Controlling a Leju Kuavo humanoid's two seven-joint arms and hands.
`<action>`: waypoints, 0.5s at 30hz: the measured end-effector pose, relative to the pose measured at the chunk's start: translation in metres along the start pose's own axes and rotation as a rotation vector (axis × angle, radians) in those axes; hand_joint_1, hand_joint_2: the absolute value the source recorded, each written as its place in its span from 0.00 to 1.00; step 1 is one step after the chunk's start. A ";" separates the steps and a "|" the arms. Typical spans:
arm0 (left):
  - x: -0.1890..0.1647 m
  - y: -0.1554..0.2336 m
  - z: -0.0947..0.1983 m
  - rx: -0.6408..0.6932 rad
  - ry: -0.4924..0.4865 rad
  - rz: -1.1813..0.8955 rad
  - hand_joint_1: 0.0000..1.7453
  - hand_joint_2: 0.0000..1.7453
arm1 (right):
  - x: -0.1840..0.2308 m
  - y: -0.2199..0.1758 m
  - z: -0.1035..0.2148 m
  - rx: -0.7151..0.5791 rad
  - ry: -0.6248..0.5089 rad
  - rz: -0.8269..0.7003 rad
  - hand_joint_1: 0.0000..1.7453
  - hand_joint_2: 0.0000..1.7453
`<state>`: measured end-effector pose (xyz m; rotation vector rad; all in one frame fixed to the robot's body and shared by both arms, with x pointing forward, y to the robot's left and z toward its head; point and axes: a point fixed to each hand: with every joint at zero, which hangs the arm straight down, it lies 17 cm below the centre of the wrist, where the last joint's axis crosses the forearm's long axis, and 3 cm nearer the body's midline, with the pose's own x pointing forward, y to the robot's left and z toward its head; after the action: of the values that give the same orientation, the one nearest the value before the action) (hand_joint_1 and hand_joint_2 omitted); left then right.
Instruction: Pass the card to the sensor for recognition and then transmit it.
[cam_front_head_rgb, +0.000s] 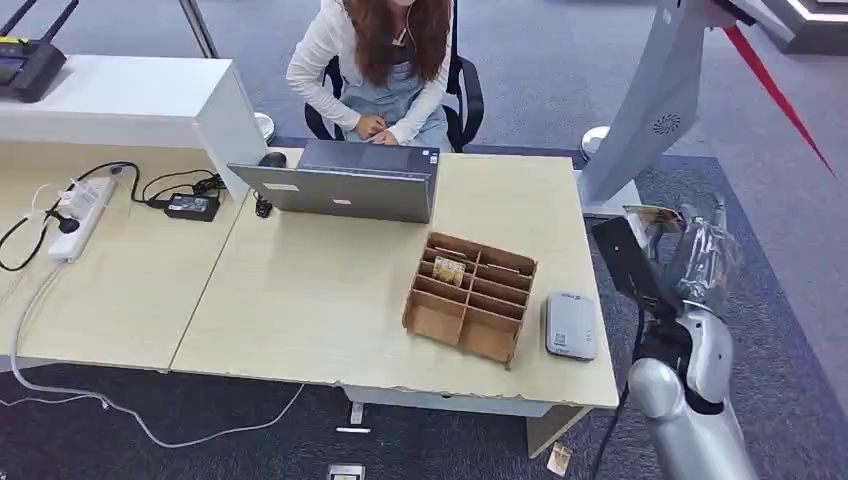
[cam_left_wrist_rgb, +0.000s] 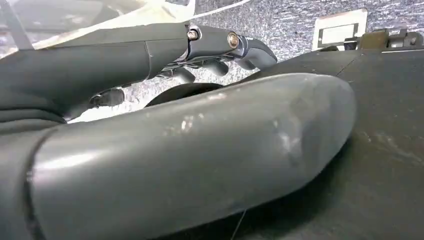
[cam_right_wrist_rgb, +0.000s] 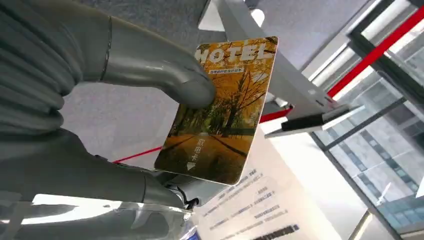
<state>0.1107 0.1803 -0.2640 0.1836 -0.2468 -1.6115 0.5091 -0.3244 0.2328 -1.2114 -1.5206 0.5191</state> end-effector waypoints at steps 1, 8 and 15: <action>0.000 0.000 0.000 0.000 0.000 0.001 0.00 0.00 | -0.001 -0.001 0.000 0.003 0.005 0.007 1.00 1.00; 0.001 0.004 0.000 0.005 -0.007 0.006 0.00 0.00 | 0.009 0.015 0.005 0.035 0.053 0.034 1.00 1.00; 0.001 0.008 -0.001 0.008 -0.009 0.006 0.00 0.00 | 0.032 0.057 0.015 0.121 0.047 0.009 1.00 1.00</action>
<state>0.1186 0.1785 -0.2624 0.1820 -0.2605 -1.6062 0.5219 -0.2697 0.1952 -1.1294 -1.4243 0.5767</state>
